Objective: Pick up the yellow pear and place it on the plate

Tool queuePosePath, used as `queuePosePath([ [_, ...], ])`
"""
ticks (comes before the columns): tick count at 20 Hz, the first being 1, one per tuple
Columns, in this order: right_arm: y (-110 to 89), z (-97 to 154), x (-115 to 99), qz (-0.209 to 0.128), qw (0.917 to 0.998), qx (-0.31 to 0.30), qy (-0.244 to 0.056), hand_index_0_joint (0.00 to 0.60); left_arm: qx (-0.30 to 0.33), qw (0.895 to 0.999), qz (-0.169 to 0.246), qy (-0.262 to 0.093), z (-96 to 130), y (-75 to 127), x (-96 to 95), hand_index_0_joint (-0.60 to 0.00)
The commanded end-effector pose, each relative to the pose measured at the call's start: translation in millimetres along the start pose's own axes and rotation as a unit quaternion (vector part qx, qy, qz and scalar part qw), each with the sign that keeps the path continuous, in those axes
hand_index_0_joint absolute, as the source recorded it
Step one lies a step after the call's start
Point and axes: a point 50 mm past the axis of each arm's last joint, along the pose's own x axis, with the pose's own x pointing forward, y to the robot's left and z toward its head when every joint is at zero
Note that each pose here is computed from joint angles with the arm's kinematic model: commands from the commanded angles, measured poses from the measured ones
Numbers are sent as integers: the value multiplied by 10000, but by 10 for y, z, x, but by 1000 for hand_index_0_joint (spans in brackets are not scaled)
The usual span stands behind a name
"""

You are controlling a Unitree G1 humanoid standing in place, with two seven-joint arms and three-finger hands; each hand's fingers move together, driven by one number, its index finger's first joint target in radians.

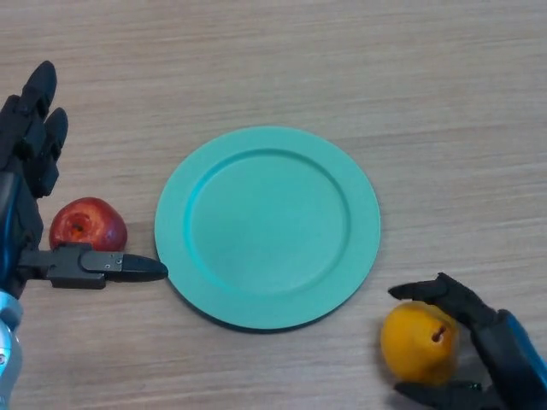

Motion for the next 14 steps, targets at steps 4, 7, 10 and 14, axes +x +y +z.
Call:
queuePosePath([
  [4,-403,362,79,-731,9940,117,-802,600,360,9925,339,-1115,343,153,-5,0],
  [7,-457,618,164,-655,9904,180,-1200,600,201,9938,277,-1054,355,149,-8,0],
  [10,-430,885,336,-348,9848,684,-1557,600,231,9943,224,-1017,376,146,-21,0],
  [14,-262,1046,675,3,9740,903,-2079,600,357,9925,290,-1129,393,174,-37,0],
])
